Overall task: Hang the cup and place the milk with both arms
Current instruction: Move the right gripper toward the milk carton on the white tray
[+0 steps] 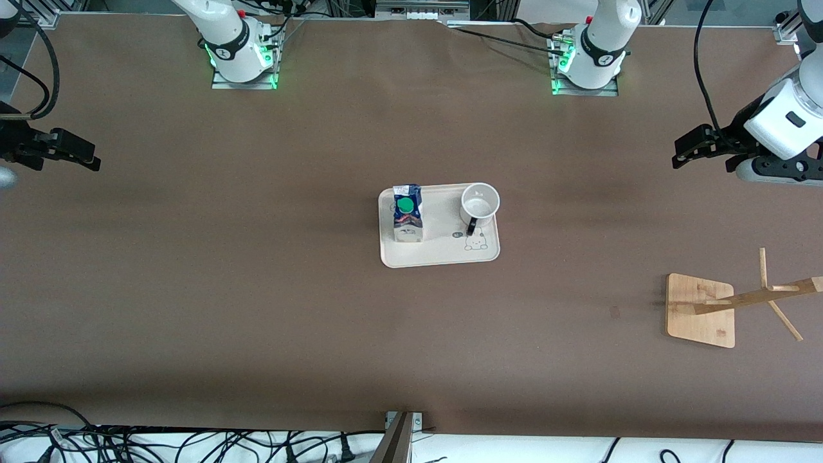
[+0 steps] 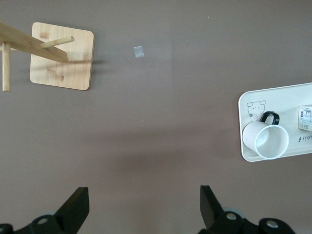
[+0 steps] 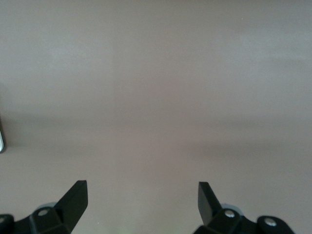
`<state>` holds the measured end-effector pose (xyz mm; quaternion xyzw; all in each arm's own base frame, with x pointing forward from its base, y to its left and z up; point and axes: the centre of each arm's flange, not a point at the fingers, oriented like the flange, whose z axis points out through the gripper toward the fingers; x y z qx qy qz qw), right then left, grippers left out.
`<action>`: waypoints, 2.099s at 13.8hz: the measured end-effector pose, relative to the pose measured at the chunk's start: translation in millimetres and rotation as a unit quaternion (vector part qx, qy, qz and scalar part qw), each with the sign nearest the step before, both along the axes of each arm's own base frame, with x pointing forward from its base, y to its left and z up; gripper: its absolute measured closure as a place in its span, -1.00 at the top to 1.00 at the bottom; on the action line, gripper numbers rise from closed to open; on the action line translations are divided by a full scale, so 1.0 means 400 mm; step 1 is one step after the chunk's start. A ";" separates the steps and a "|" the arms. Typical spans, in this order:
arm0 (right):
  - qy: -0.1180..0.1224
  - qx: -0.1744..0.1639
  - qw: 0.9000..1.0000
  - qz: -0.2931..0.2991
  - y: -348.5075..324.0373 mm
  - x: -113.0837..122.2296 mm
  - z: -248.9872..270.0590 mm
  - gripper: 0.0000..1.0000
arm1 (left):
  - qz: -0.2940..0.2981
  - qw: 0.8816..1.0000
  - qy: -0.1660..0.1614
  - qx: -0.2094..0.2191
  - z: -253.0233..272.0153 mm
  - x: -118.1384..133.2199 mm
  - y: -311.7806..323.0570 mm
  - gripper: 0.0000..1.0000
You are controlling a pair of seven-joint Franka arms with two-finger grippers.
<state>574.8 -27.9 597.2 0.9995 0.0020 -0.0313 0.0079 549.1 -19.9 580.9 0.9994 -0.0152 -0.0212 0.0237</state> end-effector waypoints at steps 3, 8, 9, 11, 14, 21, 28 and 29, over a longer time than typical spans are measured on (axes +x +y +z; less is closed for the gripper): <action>0.000 0.000 1.000 0.000 0.000 0.000 -0.001 1.00 | 0.001 1.000 0.000 0.000 0.000 0.000 0.003 1.00; 0.026 0.011 1.000 0.011 0.042 0.032 -0.076 1.00 | 0.002 1.000 0.000 0.000 0.000 0.000 0.006 1.00; 0.031 0.012 0.999 0.021 0.074 0.038 -0.090 1.00 | 0.002 1.000 0.000 -0.001 0.000 0.000 0.006 1.00; 0.038 0.013 0.998 0.048 0.159 0.048 -0.118 1.00 | 0.003 1.000 0.000 -0.001 0.000 0.000 0.006 1.00; 0.051 0.024 0.994 0.090 0.322 0.067 -0.196 1.00 | 0.003 1.000 0.000 -0.002 -0.001 0.000 0.006 1.00; 0.078 0.117 0.985 0.099 0.571 0.131 -0.401 1.00 | 0.003 1.000 0.000 -0.002 -0.001 0.000 0.005 1.00; 0.022 0.105 0.993 0.052 1.016 0.022 -0.446 1.00 | 0.003 1.000 0.000 -0.002 -0.001 0.000 0.005 1.00; 0.015 0.101 0.994 0.043 1.065 0.003 -0.455 1.00 | 0.003 1.000 0.000 -0.002 -0.001 0.000 0.006 1.00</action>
